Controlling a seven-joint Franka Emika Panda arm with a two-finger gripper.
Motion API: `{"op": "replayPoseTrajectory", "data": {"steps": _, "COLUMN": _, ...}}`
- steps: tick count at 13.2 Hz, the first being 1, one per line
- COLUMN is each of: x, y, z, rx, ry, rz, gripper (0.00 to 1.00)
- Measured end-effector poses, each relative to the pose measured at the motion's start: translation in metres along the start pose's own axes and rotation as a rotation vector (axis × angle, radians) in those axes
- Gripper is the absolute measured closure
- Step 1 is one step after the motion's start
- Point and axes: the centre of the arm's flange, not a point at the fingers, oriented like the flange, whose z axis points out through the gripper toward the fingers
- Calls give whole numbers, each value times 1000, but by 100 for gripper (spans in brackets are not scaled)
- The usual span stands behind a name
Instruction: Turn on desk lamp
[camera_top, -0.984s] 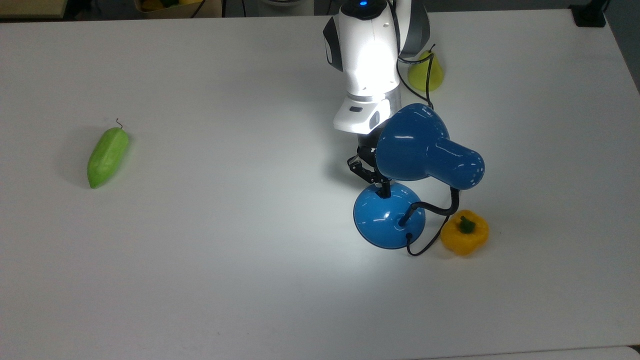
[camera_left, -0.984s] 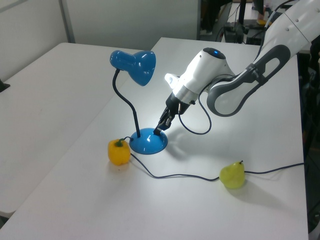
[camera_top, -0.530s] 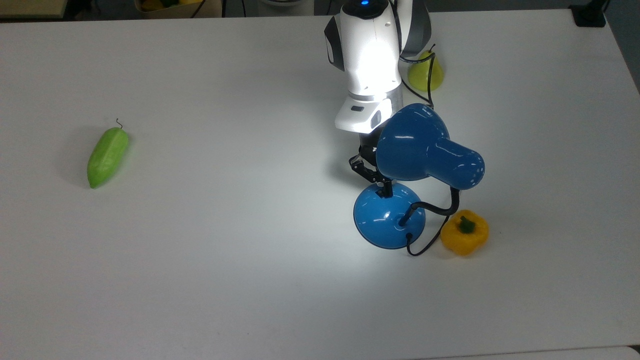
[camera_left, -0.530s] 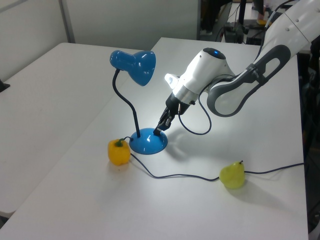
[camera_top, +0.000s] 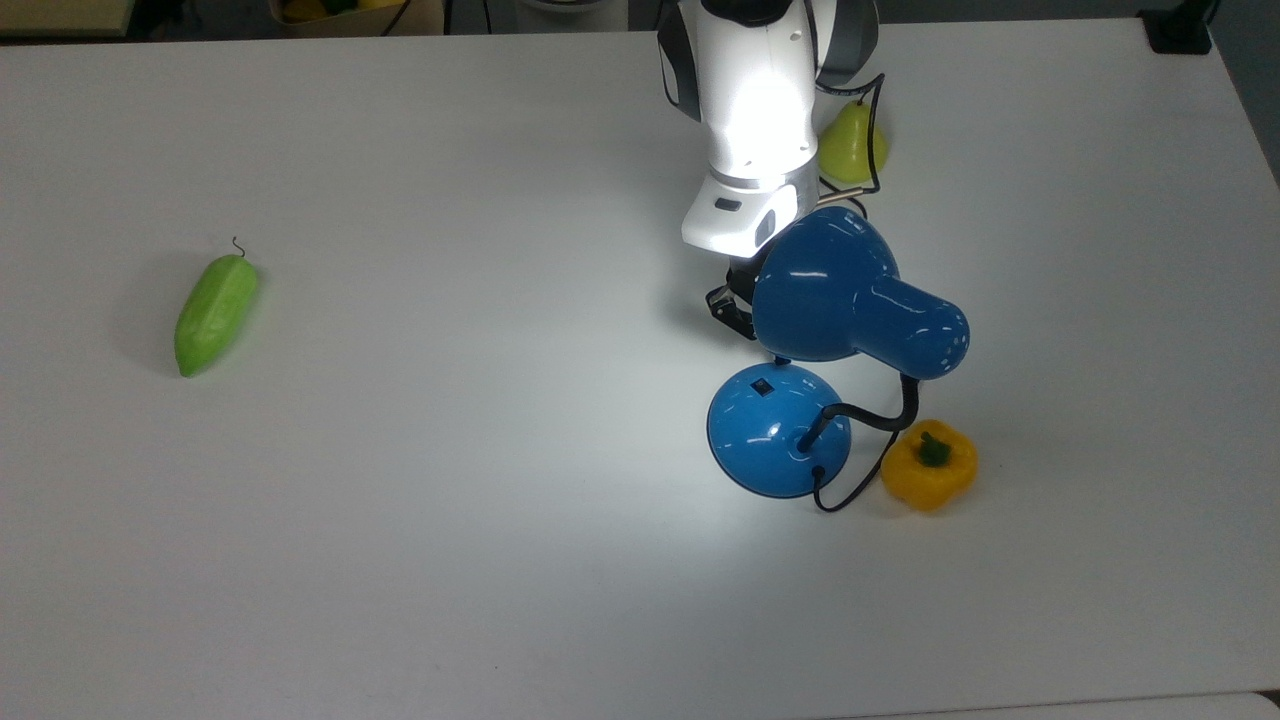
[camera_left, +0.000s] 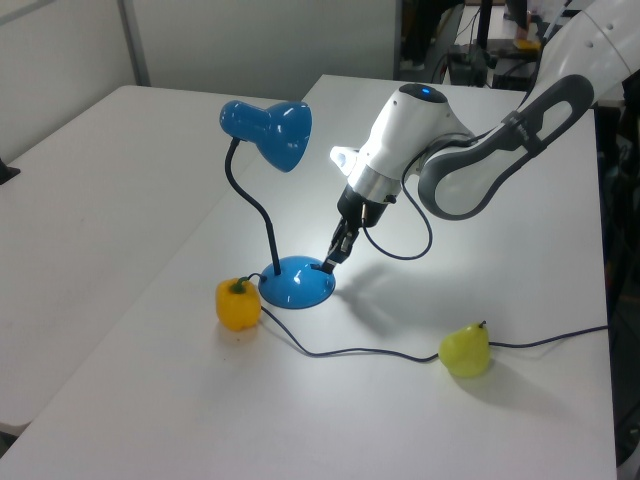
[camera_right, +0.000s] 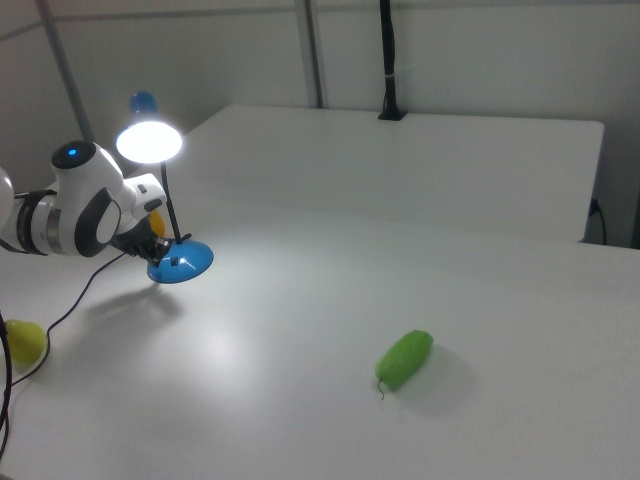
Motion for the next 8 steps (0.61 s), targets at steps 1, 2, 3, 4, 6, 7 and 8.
{"op": "replayPoseTrajectory", "data": {"steps": 1, "x": -5, "y": -4, "z": -4, "rx": 0, "ry": -78, "rz": -6, "gripper": 99}}
{"op": "replayPoseTrajectory", "data": {"steps": 2, "x": -11, "y": -9, "z": -11, "rx": 0, "ry": -163, "rz": -12, "gripper": 99}}
{"op": "replayPoseTrajectory", "data": {"steps": 3, "x": -17, "y": -12, "z": -21, "rx": -2, "ry": -250, "rz": -18, "gripper": 95}}
{"op": "replayPoseTrajectory", "data": {"steps": 4, "x": -22, "y": -14, "z": -31, "rx": -4, "ry": -318, "rz": -22, "gripper": 86}}
{"op": "replayPoseTrajectory", "data": {"steps": 6, "x": -28, "y": -16, "z": -60, "rx": -9, "ry": -428, "rz": -27, "gripper": 69}}
{"op": "replayPoseTrajectory", "data": {"steps": 7, "x": -29, "y": -18, "z": -90, "rx": -11, "ry": -467, "rz": -31, "gripper": 53}}
{"op": "replayPoseTrajectory", "data": {"steps": 8, "x": -29, "y": -19, "z": -111, "rx": -13, "ry": -486, "rz": -29, "gripper": 43}}
